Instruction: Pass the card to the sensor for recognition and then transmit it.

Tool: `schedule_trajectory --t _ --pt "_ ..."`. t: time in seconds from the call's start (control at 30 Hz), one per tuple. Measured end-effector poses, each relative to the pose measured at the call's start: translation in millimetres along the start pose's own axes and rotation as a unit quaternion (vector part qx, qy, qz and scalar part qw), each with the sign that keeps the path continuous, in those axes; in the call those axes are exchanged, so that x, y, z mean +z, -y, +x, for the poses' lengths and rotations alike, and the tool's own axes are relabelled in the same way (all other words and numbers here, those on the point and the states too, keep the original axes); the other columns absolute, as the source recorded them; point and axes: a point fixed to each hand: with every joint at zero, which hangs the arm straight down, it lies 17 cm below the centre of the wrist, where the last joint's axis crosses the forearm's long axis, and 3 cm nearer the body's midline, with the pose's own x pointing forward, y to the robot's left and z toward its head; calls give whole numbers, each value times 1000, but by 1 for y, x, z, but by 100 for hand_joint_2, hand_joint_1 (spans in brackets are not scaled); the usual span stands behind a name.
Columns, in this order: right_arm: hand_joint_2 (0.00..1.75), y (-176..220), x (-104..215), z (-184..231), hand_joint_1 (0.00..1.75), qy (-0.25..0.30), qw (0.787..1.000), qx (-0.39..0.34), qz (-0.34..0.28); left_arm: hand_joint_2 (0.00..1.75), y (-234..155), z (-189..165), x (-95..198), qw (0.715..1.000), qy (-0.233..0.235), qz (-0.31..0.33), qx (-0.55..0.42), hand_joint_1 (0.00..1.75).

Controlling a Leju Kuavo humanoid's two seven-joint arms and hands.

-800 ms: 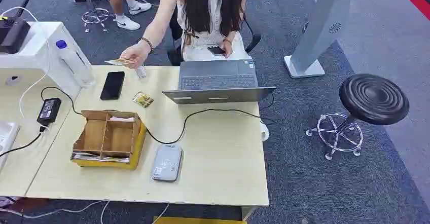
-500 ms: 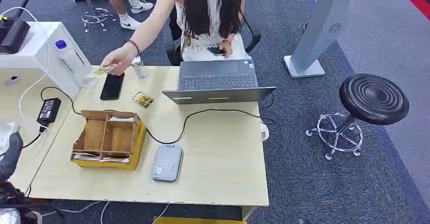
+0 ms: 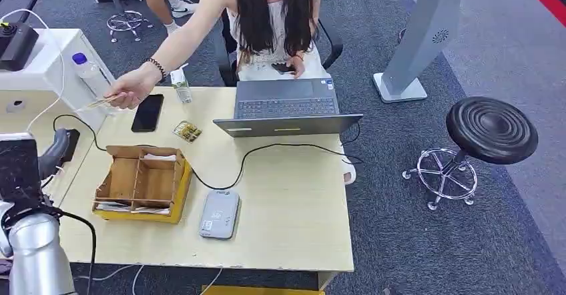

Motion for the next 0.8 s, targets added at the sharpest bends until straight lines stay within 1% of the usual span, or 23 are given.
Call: schedule_trajectory --t 0.27,0.5,0.53,0.57,0.73,0.8 --pt "175 -11 2 -6 0 -11 1000 11 12 175 17 26 -34 992 41 -18 -118 0" --pt "175 -19 4 -11 0 -20 999 19 21 175 24 48 -60 970 81 -16 -227 0" --pt "175 -21 4 -12 0 -21 999 21 23 175 25 51 -63 967 86 -15 -241 5" --pt "175 -22 4 -14 0 -23 999 23 24 175 25 55 -67 963 92 -14 -253 175" --pt "175 -29 6 -19 0 -31 999 31 33 175 30 69 -83 936 123 -7 -330 175" --pt "175 -30 7 -20 0 -33 998 32 34 175 31 71 -85 928 130 -6 -349 175"
